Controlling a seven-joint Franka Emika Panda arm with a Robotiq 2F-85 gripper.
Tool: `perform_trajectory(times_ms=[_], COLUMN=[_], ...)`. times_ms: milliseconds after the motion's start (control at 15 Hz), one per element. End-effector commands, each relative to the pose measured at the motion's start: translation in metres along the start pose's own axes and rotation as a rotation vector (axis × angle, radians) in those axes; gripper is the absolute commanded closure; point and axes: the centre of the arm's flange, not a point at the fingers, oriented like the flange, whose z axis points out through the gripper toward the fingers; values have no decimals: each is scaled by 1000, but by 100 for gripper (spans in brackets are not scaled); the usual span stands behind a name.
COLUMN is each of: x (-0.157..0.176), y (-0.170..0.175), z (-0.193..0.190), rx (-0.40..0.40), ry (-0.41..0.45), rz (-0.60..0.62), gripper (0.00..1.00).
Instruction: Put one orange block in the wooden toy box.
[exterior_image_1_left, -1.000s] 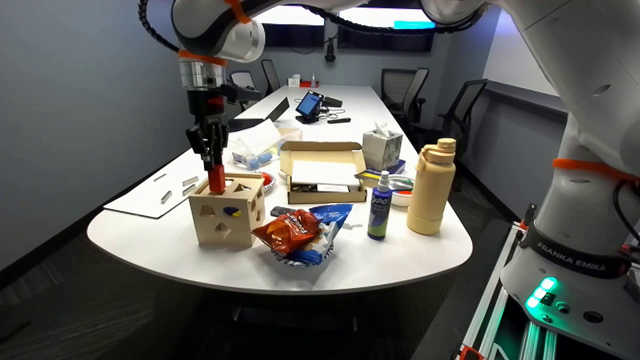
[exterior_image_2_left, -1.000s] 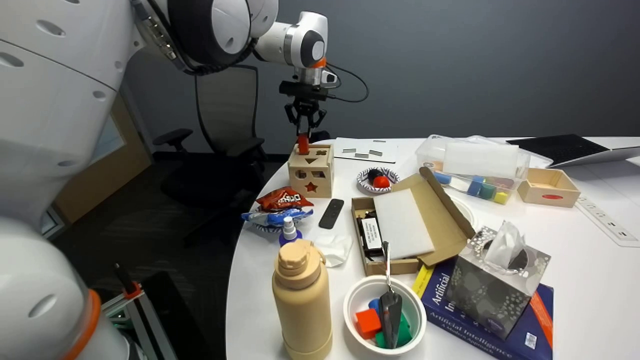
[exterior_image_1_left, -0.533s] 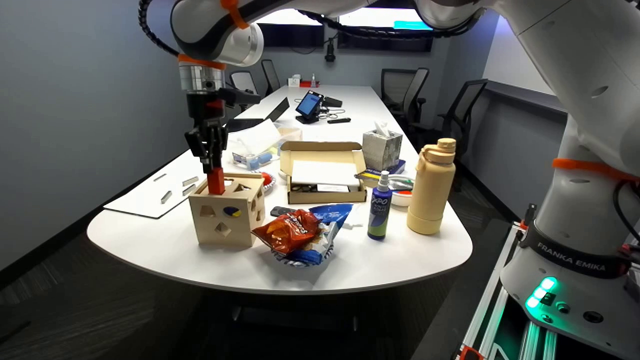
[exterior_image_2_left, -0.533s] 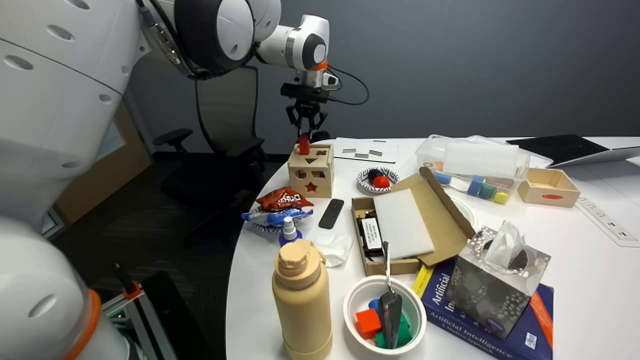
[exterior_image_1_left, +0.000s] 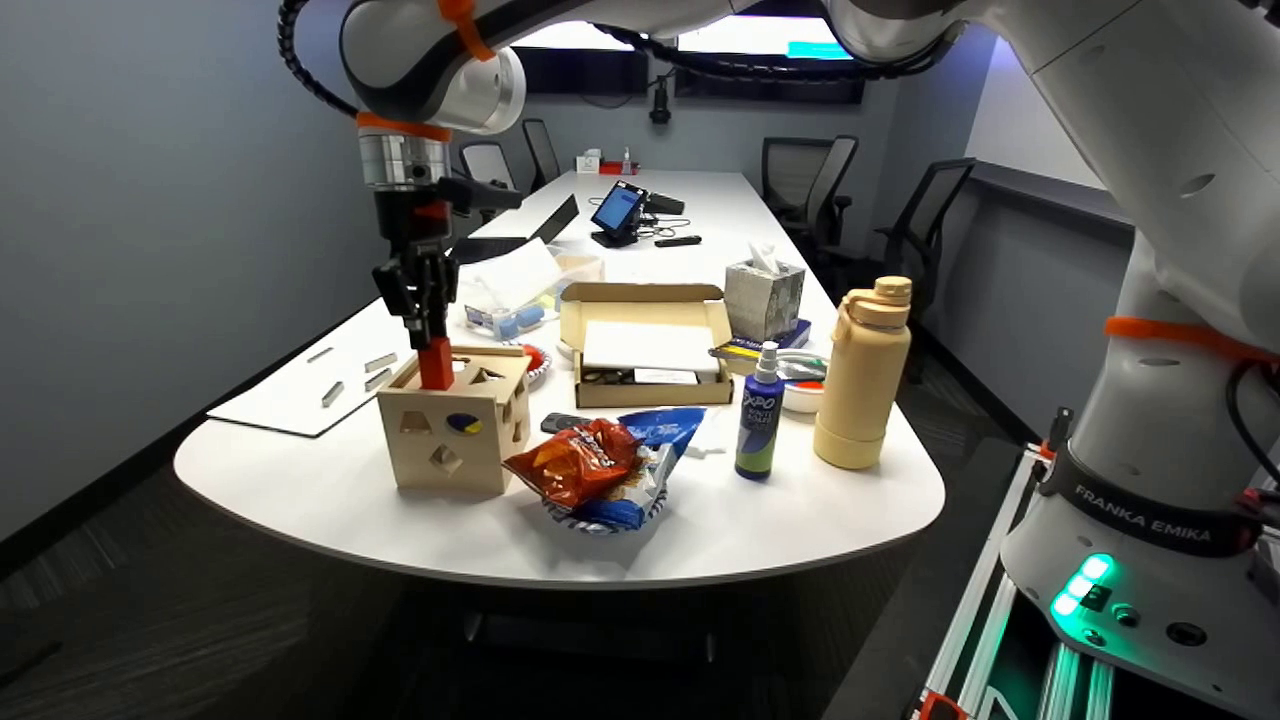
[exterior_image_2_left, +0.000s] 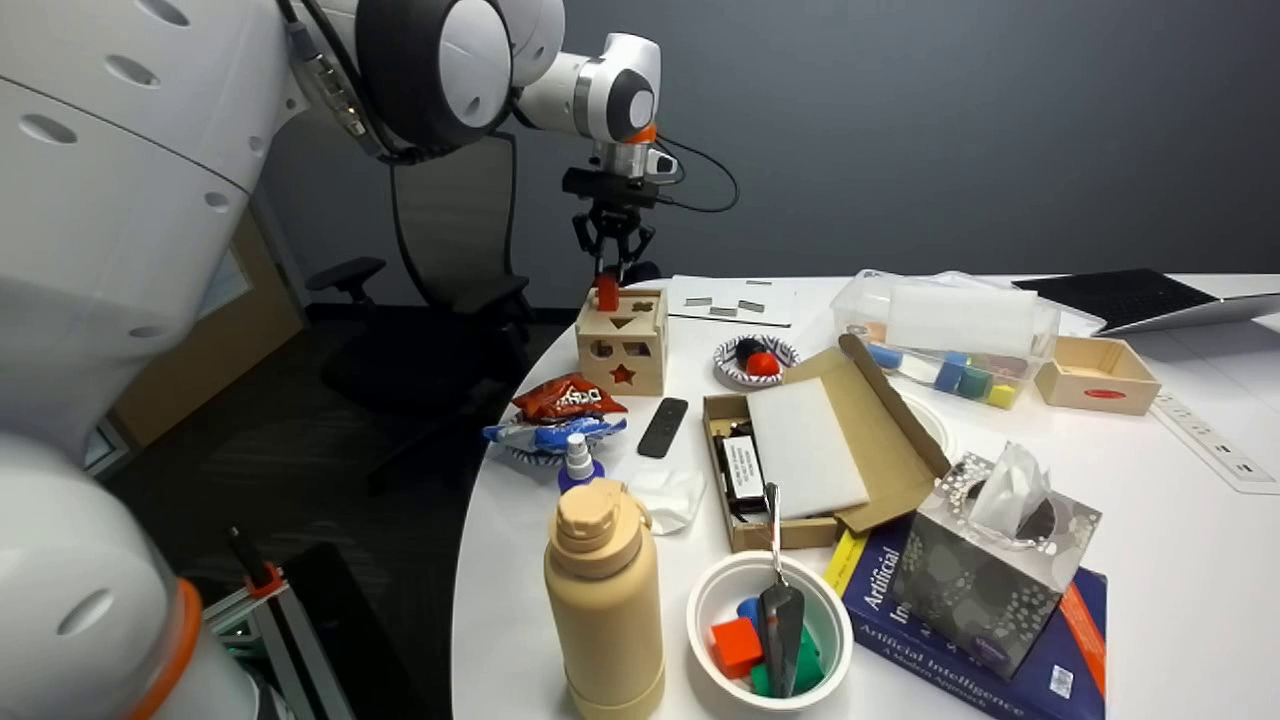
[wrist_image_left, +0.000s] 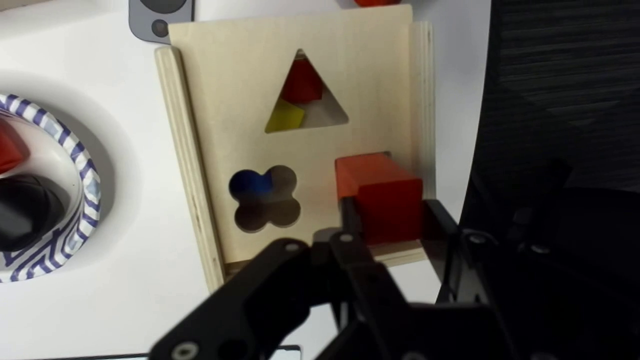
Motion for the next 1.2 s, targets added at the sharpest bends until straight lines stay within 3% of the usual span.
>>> perform_trajectory(times_ms=[0,133,333,467,867,1133], x=[10,10,10,10,-14,-60], y=[2,2,1,2,14,46], z=[-5,-5,-5,-6,-56,-95], rx=[14,16,15,15,54,25], ry=[-15,-17,-17,-14,32,30], rz=[7,8,8,10,74,267], gripper=[40,34,9,0,0,0])
